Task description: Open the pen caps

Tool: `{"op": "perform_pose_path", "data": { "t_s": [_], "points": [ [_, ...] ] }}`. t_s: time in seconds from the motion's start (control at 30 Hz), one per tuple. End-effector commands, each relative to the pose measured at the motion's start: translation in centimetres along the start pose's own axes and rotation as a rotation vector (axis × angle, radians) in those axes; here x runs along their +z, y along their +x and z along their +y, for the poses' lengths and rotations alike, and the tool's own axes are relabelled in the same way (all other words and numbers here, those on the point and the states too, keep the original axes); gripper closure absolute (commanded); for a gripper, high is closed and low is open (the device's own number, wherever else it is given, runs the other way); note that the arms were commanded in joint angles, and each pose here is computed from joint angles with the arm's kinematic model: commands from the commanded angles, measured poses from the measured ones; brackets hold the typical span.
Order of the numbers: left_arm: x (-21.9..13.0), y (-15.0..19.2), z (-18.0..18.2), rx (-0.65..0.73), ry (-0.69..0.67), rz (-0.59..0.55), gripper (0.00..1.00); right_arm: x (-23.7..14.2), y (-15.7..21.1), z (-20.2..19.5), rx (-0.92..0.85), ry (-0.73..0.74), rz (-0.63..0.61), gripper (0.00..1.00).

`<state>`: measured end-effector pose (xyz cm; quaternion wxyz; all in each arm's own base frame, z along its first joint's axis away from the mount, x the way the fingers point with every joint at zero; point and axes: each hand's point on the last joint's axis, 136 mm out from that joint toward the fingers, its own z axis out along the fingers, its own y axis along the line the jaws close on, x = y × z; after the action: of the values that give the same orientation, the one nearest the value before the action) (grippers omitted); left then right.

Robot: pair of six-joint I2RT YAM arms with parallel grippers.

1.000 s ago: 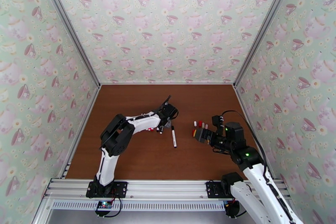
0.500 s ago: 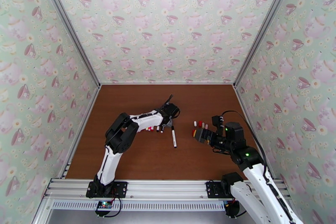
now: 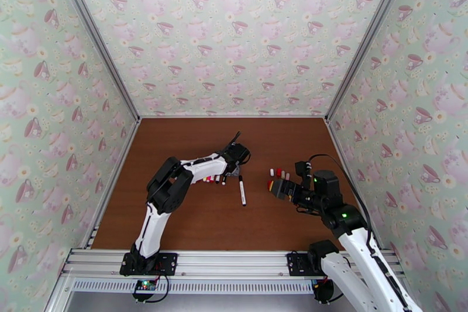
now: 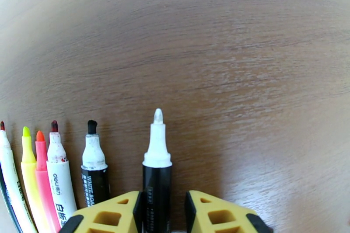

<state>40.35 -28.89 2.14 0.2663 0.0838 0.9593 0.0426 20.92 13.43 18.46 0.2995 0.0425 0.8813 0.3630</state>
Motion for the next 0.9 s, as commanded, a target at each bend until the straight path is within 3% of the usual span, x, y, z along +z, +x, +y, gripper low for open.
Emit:
{"op": "perform_pose_path", "data": {
  "t_s": [0.0, 0.23, 0.47, 0.87],
  "points": [
    [-1.5, -1.2, 0.6, 0.0, -0.008, -0.032, 0.67, 0.0, 0.5, 0.0, 0.007, -0.001, 0.02, 0.0],
    [-6.2, -1.7, 0.4, -0.024, 0.036, -0.096, 0.67, 0.0, 0.6, 0.1, 0.009, -0.006, 0.021, 0.0],
    [-10.0, 0.6, -1.1, -0.132, 0.168, -0.033, 0.62, -0.1, 0.7, 0.1, 0.016, -0.012, 0.02, 0.0],
    [-10.5, 4.3, -4.5, -0.27, 0.27, 0.11, 0.61, 0.1, 0.9, 0.0, 0.017, -0.008, 0.03, 0.01]
  ]
}}
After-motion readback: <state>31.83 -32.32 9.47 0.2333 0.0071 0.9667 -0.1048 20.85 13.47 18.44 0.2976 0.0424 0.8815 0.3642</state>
